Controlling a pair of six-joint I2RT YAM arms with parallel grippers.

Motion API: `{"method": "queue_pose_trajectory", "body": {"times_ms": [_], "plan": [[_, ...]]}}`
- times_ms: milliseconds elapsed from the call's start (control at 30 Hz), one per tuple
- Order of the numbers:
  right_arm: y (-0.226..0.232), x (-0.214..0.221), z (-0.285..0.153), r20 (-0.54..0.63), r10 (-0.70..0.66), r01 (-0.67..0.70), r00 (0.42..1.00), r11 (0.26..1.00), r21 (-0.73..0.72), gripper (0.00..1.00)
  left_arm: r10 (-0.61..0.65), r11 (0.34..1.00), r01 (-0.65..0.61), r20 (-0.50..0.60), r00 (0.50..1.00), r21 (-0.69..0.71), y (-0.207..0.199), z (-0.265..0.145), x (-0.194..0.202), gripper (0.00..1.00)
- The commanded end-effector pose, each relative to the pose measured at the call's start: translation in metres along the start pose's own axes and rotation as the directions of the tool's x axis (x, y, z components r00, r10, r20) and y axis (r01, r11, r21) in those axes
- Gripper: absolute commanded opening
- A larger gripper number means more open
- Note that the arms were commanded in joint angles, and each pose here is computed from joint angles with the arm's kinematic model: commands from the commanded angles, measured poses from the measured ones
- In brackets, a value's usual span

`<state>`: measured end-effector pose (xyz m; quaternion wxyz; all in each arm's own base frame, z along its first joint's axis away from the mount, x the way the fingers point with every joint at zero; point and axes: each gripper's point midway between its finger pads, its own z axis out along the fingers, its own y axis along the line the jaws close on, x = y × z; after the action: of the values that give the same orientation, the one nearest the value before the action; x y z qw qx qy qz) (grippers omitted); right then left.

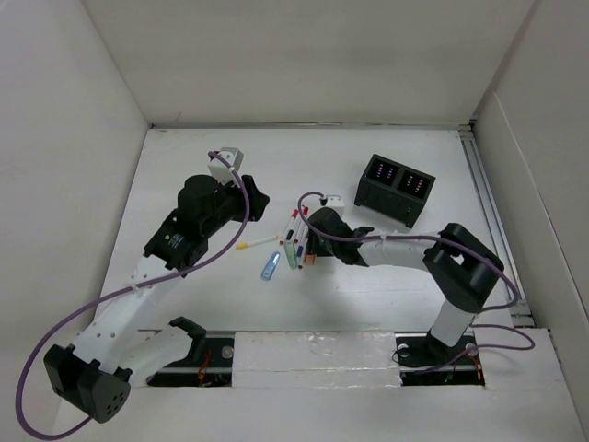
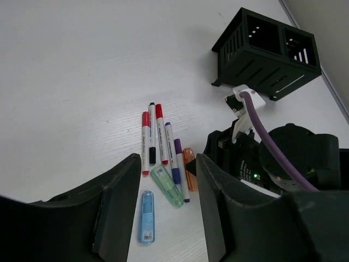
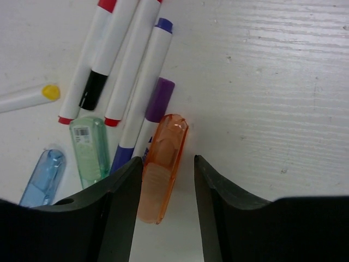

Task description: Organize the desk

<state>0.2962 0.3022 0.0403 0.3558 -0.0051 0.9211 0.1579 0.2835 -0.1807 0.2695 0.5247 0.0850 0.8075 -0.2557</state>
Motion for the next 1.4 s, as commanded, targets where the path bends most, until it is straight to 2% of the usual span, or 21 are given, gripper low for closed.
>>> {"method": "queue_pose_trajectory", "body": {"times_ms": [0,167,300,333,433,600,633,700,867,900,1000,1100,1133,1167,1233,1333,1367], "plan": [[0.002,-0.014,0.005,0.038,0.006,-0.008,0.999,0.999,0.042,0.48,0.004,1.000,-0.004,0.043,0.999,0.020,-0.006,0.000,-0.013,0.41],[-0.002,-0.008,0.013,0.016,-0.021,0.020,1.000,0.997,0.075,0.48,0.005,1.000,-0.006,0.034,0.999,0.023,-0.006,0.001,-0.011,0.42],[-0.020,-0.011,0.014,0.036,-0.038,0.031,0.999,0.985,0.170,0.47,0.003,1.000,-0.004,0.040,0.999,0.012,-0.004,0.001,-0.012,0.42],[-0.022,-0.011,0.013,0.037,-0.041,0.034,0.998,0.983,0.179,0.43,0.005,1.000,-0.005,0.036,0.999,0.014,-0.005,0.001,-0.011,0.42],[-0.026,-0.015,0.008,0.048,-0.045,0.035,0.998,0.979,0.199,0.22,0.005,1.000,-0.006,0.038,0.999,0.026,-0.007,0.001,-0.012,0.42],[-0.034,-0.017,0.002,0.052,-0.024,0.013,0.998,0.981,0.194,0.21,0.003,1.000,-0.005,0.035,0.999,0.031,-0.008,0.001,-0.012,0.42],[-0.039,-0.020,0.002,0.055,-0.016,0.005,0.998,0.979,0.204,0.13,0.004,1.000,-0.005,0.038,0.999,0.031,-0.008,0.001,-0.012,0.42],[-0.041,-0.024,-0.003,0.062,0.004,-0.016,0.998,0.981,0.193,0.06,0.003,1.000,-0.004,0.039,0.999,0.024,-0.007,0.001,-0.013,0.42],[-0.041,-0.060,-0.026,0.150,0.101,-0.117,0.983,0.988,0.097,0.03,0.002,1.000,-0.004,0.046,0.999,0.030,-0.008,-0.001,-0.014,0.43],[-0.035,-0.072,-0.038,0.173,0.133,-0.142,0.976,0.989,0.042,0.03,0.002,1.000,-0.003,0.042,0.999,0.029,-0.008,0.000,-0.013,0.43],[-0.047,-0.102,-0.055,0.248,0.200,-0.205,0.948,0.979,-0.007,0.03,0.002,0.999,-0.004,0.035,0.999,0.044,-0.010,-0.001,-0.011,0.42],[-0.074,-0.147,-0.085,0.375,0.289,-0.303,0.881,0.953,-0.024,0.03,0.003,0.999,-0.004,0.043,0.999,0.044,-0.010,-0.001,-0.014,0.43],[-0.080,-0.169,-0.104,0.439,0.323,-0.330,0.838,0.942,-0.061,0.03,0.001,0.999,-0.003,0.038,0.999,0.045,-0.011,-0.001,-0.012,0.42],[-0.107,-0.183,-0.112,0.488,0.352,-0.383,0.799,0.923,-0.040,0.03,0.001,0.999,-0.003,0.034,0.999,0.051,-0.011,-0.001,-0.011,0.42],[-0.127,-0.214,-0.133,0.573,0.408,-0.445,0.711,0.892,-0.083,0.03,0.002,0.998,-0.004,0.042,0.999,0.061,-0.013,-0.003,-0.012,0.43],[-0.174,-0.251,-0.165,0.701,0.462,-0.551,0.544,0.827,-0.117,0.04,0.001,0.999,-0.004,0.043,0.999,0.054,-0.012,-0.004,-0.013,0.43],[-0.203,-0.264,-0.175,0.753,0.465,-0.606,0.465,0.788,-0.113,0.04,0.003,0.998,-0.006,0.046,0.999,0.063,-0.013,-0.006,-0.012,0.43]]}}
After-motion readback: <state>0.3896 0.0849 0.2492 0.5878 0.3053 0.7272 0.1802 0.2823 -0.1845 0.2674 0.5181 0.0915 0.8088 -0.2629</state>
